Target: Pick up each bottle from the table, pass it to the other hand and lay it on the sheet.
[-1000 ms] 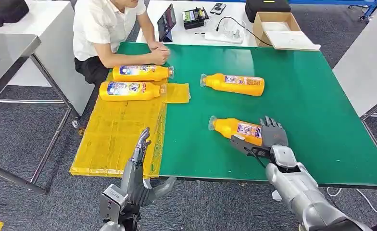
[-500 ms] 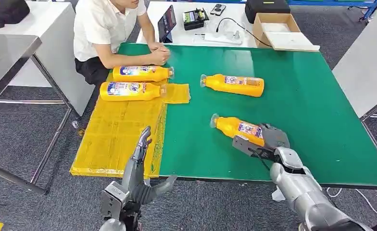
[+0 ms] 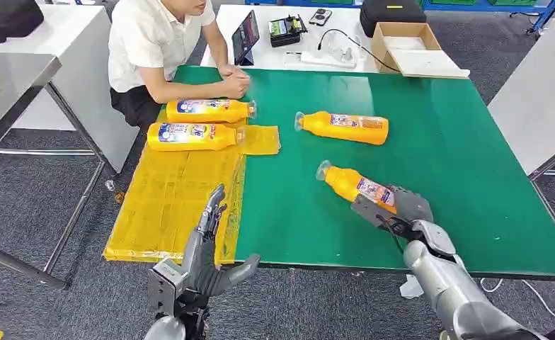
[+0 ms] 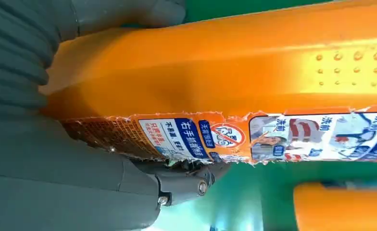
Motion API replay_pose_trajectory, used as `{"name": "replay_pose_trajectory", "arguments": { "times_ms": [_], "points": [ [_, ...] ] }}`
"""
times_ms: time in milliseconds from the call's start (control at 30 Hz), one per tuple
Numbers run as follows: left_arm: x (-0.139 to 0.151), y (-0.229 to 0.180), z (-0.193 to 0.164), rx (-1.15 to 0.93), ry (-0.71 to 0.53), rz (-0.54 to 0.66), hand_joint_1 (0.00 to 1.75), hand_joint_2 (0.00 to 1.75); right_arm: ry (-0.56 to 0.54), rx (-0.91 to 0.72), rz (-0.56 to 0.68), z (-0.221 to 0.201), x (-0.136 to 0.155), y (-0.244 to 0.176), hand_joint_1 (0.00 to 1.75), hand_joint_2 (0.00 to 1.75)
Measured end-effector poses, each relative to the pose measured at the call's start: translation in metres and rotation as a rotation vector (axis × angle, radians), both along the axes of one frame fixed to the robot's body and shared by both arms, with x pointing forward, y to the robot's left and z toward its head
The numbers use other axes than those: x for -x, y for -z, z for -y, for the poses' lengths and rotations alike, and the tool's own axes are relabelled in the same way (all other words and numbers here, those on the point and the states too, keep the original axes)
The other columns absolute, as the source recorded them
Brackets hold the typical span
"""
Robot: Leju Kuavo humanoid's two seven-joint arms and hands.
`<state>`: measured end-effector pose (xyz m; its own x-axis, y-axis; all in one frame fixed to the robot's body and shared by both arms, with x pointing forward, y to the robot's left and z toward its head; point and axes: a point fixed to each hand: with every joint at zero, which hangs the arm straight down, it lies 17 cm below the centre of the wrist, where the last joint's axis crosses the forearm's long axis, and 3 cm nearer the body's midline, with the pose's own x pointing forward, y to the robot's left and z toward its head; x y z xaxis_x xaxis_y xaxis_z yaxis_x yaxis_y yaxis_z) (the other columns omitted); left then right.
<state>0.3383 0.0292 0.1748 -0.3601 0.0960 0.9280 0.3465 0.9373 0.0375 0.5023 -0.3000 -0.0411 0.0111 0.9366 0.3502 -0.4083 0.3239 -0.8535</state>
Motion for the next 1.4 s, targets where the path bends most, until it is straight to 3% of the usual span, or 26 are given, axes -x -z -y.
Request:
{"name": "replay_pose_trajectory", "arguments": {
  "times_ms": [133,567,633,767,1100,1300,1400],
  "points": [
    [-0.002,0.001,-0.003,0.011,-0.004,-0.013,0.0,1.75,0.011,-0.093,0.013,-0.007,0.003,-0.002,1.75,1.75],
    [-0.003,0.002,-0.005,0.014,-0.011,-0.016,0.0,1.75,0.037,-0.138,0.024,-0.007,0.003,-0.004,1.75,1.75],
    [-0.006,0.004,-0.009,0.056,-0.015,-0.055,0.0,1.75,0.014,-0.229,0.034,-0.017,0.005,-0.008,1.75,1.75],
    [-0.016,0.024,-0.026,0.207,-0.058,-0.222,0.0,1.75,-0.044,-0.555,0.053,-0.076,0.024,-0.025,1.75,1.75],
    [-0.018,0.031,-0.03,0.233,-0.08,-0.26,0.0,1.75,-0.074,-0.685,0.083,-0.112,0.038,-0.043,1.75,1.75],
    [-0.016,0.042,-0.037,0.308,-0.095,-0.307,0.0,1.75,-0.173,-0.987,0.094,-0.168,0.071,-0.083,1.75,1.75],
    [-0.011,0.047,-0.031,0.392,-0.035,-0.362,0.0,1.75,-0.25,-1.087,0.097,-0.202,0.083,-0.115,1.75,1.75]
  ]
}}
